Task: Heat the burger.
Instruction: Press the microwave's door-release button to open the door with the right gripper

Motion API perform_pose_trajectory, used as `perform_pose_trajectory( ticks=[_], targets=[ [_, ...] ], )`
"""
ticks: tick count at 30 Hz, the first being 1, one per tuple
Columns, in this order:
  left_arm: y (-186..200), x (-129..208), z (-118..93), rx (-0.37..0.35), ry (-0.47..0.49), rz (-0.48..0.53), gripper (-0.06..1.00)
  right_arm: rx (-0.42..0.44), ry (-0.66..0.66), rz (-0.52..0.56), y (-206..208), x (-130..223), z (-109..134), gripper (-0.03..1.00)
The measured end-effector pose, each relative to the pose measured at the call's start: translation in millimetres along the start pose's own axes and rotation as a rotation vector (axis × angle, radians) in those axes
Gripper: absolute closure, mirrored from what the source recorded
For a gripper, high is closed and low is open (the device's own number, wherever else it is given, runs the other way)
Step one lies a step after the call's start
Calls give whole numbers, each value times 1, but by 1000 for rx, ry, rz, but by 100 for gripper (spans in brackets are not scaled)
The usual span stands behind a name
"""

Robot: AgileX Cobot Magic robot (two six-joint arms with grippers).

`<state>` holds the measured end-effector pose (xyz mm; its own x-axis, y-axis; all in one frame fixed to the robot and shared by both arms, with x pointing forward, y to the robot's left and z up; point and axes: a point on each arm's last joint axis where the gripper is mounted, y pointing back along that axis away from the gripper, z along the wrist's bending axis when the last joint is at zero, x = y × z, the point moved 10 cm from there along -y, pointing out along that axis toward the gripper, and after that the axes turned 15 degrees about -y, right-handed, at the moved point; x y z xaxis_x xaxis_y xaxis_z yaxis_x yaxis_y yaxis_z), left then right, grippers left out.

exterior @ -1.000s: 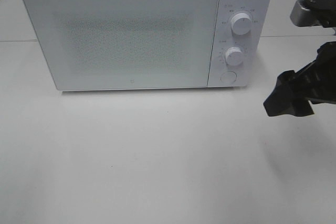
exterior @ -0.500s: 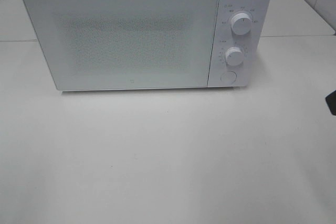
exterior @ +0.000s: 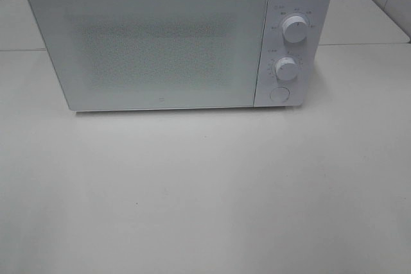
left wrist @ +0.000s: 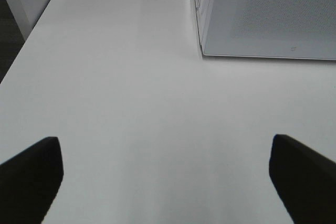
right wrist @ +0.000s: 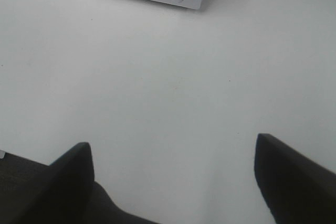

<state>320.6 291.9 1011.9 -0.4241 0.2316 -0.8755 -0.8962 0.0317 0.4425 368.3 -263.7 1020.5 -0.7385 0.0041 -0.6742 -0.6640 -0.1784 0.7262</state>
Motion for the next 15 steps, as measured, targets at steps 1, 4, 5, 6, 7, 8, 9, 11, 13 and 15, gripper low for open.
perform_pose_trajectory(
  ticks=[1,4,5,6,7,8,9,11,13,15],
  targets=[
    [0,0,0,0,0,0,-5,-4,-2,-22,3,7,-1,21],
    [0,0,0,0,0,0,-5,-16,-10,-80,12,15,-3,21],
    [0,0,0,0,0,0,-5,-16,-10,-80,12,15,-3,21],
    [0,0,0,0,0,0,-5,-24,-19,-119,17,18,-4,21],
    [0,0,0,0,0,0,-5,-24,-19,-119,17,18,-4,21],
    [0,0,0,0,0,0,-5,-34,-25,-159,22,22,-5,21],
    [0,0,0,0,0,0,-5,-38,-26,-180,24,24,-5,21],
    [0,0,0,0,0,0,-5,-44,-25,-221,28,28,-7,21],
    [0,0,0,0,0,0,-5,-46,-25,-239,29,30,-7,21],
    [0,0,0,0,0,0,-5,-48,-27,-276,31,36,-10,21]
  ],
)
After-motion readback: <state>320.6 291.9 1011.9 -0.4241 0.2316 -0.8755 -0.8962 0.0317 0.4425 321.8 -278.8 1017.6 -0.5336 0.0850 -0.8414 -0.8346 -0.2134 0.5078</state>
